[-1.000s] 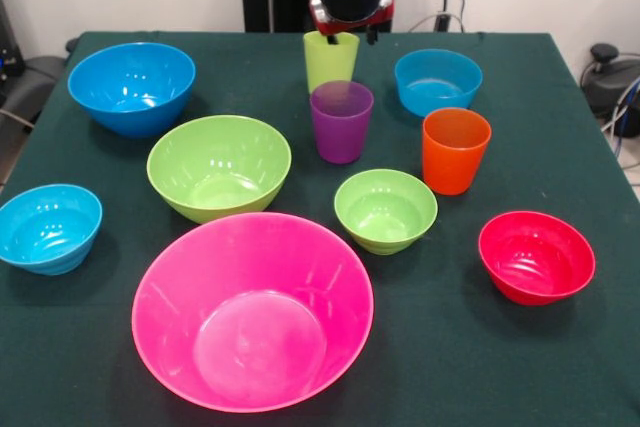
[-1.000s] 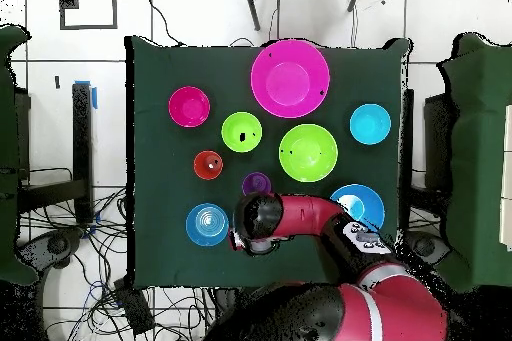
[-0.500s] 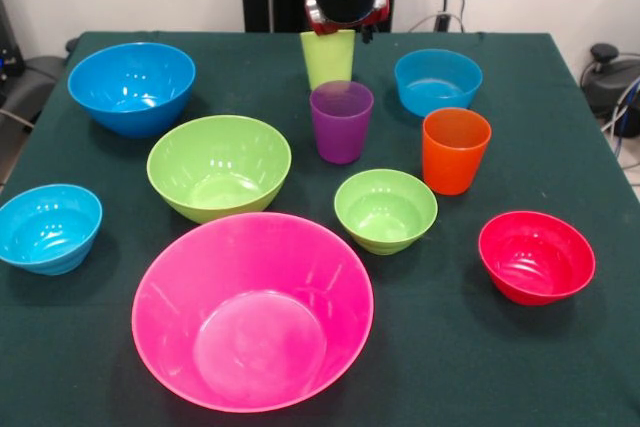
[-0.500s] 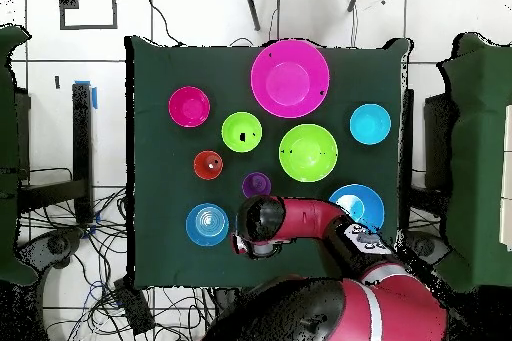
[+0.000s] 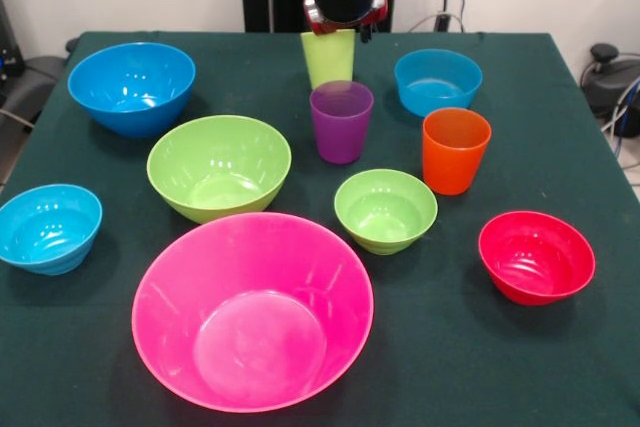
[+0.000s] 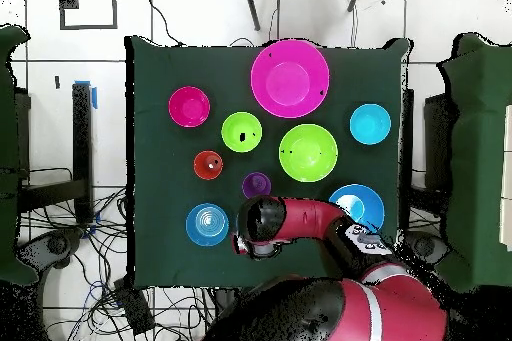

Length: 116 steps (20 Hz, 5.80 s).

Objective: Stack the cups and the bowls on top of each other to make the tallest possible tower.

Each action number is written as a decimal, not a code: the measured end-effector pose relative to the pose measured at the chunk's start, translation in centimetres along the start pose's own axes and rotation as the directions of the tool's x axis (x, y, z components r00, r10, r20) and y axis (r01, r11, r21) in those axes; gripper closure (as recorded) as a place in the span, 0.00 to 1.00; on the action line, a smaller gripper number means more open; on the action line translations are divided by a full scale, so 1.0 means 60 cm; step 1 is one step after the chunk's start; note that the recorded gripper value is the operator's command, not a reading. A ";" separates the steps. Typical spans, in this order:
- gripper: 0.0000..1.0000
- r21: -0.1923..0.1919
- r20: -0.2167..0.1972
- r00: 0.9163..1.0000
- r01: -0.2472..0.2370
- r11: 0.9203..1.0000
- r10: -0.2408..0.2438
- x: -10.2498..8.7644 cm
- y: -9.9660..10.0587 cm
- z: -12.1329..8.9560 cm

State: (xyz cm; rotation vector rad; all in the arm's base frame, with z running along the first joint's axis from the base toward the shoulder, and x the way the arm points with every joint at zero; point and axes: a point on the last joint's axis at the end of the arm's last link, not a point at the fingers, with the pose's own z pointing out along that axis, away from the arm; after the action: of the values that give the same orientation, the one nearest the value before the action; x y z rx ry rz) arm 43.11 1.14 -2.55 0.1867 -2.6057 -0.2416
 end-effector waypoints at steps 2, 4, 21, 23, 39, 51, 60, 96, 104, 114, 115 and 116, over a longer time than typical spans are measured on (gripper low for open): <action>0.00 0.000 0.000 1.000 0.000 1.000 0.000 0.000 0.000 0.000; 0.00 0.000 0.000 1.000 0.000 1.000 0.000 0.000 0.000 0.000; 0.00 0.035 -0.012 0.999 0.040 0.999 -0.040 -0.003 0.033 0.004; 0.00 0.037 -0.013 0.999 0.044 0.998 -0.043 -0.003 0.036 0.004; 0.00 0.037 -0.011 0.999 0.039 0.999 -0.038 -0.002 0.032 0.004; 0.00 0.037 0.001 0.999 0.036 0.999 -0.036 -0.004 0.030 0.004; 1.00 0.038 0.003 0.999 0.037 0.999 -0.037 -0.005 0.030 0.004; 1.00 0.075 0.025 0.999 0.041 0.996 -0.042 -0.009 0.034 -0.039; 1.00 0.101 0.015 0.999 0.035 0.994 -0.036 -0.007 0.054 -0.105; 1.00 0.119 -0.018 1.000 0.025 0.993 -0.023 0.007 0.088 -0.184; 1.00 0.120 -0.018 1.000 0.024 0.993 -0.022 0.008 0.089 -0.187; 1.00 0.120 -0.016 1.000 0.021 0.993 -0.019 0.009 0.090 -0.195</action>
State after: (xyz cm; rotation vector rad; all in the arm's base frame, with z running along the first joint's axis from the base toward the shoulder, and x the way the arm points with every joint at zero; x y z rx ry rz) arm 48.09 4.74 8.79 0.2555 -2.6064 -0.0900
